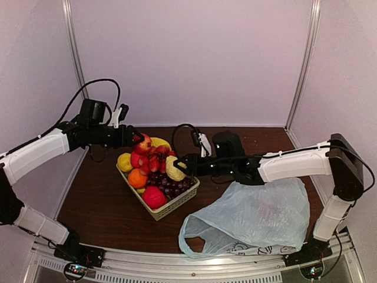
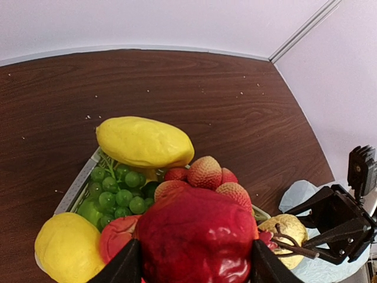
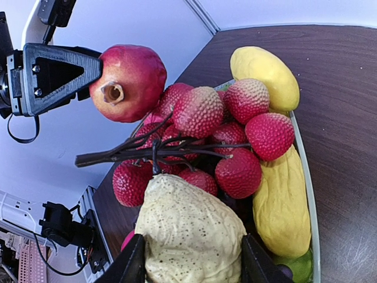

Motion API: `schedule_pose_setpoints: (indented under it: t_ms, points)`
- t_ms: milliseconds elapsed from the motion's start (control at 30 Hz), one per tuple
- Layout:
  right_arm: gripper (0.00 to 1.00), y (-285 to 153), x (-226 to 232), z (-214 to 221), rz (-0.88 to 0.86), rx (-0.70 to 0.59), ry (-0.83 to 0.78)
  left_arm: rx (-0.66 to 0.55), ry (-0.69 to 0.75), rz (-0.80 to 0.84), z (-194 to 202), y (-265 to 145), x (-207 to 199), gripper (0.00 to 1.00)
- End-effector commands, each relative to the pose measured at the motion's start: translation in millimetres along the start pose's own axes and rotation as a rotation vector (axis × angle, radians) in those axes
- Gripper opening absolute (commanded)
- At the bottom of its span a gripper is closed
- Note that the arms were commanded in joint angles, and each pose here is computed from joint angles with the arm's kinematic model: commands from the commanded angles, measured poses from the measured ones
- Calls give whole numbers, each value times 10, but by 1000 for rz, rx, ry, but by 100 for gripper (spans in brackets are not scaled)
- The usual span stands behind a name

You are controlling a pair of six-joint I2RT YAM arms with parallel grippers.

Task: Untie the knot of the plastic bag and take out the fruit

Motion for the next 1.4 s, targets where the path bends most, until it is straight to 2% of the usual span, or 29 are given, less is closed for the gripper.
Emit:
schedule_pose_setpoints:
  t_ms: [0,400,567,833,1367]
  points:
    - [38,69,-246,201,66,11,8,-7,24,18,30,75,-8,44]
    - [40,54,-503,625,150,87,11,7,22,16,85,107,13,44]
    - [49,57,-515,641,152,86,19,28,32,25,161,150,-18,45]
    - [53,65,-497,624,152,86,22,36,50,46,225,114,-115,48]
    - [60,79,-469,624,147,85,26,158,37,-10,621,268,36,49]
Point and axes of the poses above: each gripper's point midway between its finger pads, its own y axis out along the fingers, its own x axis along the line the jaws close on, z = x × y, the point moved 1 cm from there along -y, back along the fingers, and after that the axes turned 8 degrees about y, right-handed, at the moved point
